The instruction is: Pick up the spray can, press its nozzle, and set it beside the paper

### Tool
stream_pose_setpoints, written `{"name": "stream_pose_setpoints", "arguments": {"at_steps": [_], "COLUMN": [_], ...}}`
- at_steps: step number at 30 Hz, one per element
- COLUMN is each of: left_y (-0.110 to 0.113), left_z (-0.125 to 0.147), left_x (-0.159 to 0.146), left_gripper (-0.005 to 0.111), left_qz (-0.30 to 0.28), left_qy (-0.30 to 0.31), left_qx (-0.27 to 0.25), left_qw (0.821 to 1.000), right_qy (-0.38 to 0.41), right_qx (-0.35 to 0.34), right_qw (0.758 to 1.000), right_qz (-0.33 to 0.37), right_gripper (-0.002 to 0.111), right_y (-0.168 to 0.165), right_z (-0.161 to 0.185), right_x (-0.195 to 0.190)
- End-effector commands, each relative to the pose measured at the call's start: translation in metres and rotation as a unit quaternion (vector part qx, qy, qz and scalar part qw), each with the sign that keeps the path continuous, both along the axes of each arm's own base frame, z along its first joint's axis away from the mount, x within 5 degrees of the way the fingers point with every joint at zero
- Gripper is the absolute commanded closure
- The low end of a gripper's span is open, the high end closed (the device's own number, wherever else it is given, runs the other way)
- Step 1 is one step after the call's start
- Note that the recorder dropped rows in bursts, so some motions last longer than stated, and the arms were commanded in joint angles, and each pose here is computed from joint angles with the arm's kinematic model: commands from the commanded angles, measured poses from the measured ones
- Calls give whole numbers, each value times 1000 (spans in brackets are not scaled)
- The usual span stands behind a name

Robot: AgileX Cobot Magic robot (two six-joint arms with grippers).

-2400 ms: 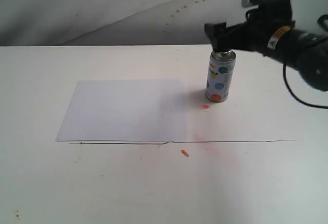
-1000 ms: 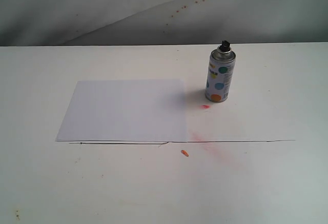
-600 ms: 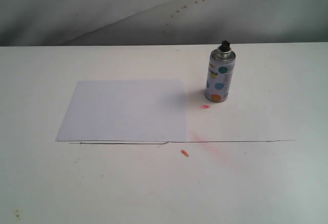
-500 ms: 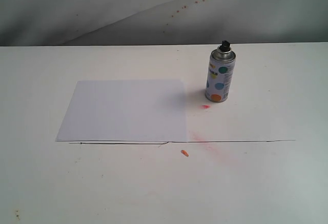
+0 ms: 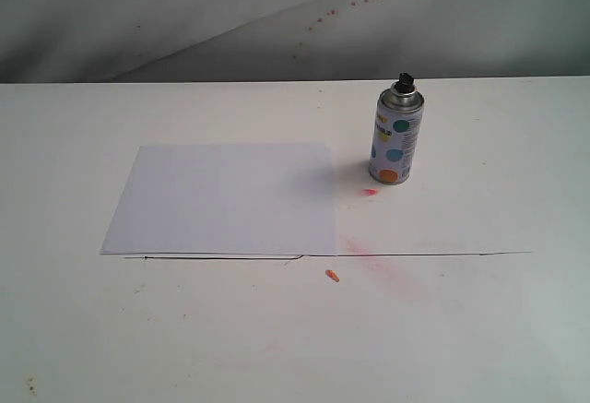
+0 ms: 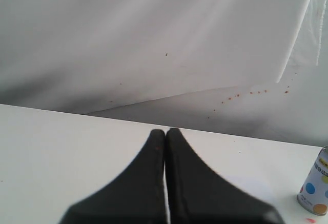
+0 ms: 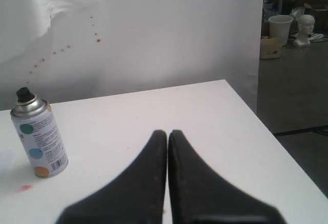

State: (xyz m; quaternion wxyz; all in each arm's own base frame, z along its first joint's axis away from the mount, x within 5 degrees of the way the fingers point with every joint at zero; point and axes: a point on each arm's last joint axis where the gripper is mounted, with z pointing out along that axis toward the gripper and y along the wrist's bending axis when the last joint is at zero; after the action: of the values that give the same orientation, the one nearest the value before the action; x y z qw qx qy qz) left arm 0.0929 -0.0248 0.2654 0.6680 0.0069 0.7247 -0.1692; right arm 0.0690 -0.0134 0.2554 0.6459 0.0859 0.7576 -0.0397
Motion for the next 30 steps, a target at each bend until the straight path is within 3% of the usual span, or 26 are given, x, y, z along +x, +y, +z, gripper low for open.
{"name": "stream_pose_setpoints", "arguments": {"at_steps": [1,7,11,19,30], "left_y": [0,0,0,0,0], "left_z": [-2,-2,-2,-2,-2], "left_x": [-1,-1,-1,-1,-1], "left_gripper": [107,107,107,107,107], "left_qz": [1,1,1,1,1], "left_qy": [0,0,0,0,0], "left_qx": [1,1,1,1,1], "left_qw": [1000,1000,1000,1000,1000], "right_qy": [0,-30,-9,47,53], "right_qx": [1,-12,-11,-24,-34], "right_qw": [1000,999,999,998,997], "right_qz": [9,35,36,38,38], "right_gripper": [107,107,107,107,107], "right_y": [2,6,7,7,7], "right_z": [-8,-40,-59,-70,-73], "right_x": [1,-1,-3,-9,-16]}}
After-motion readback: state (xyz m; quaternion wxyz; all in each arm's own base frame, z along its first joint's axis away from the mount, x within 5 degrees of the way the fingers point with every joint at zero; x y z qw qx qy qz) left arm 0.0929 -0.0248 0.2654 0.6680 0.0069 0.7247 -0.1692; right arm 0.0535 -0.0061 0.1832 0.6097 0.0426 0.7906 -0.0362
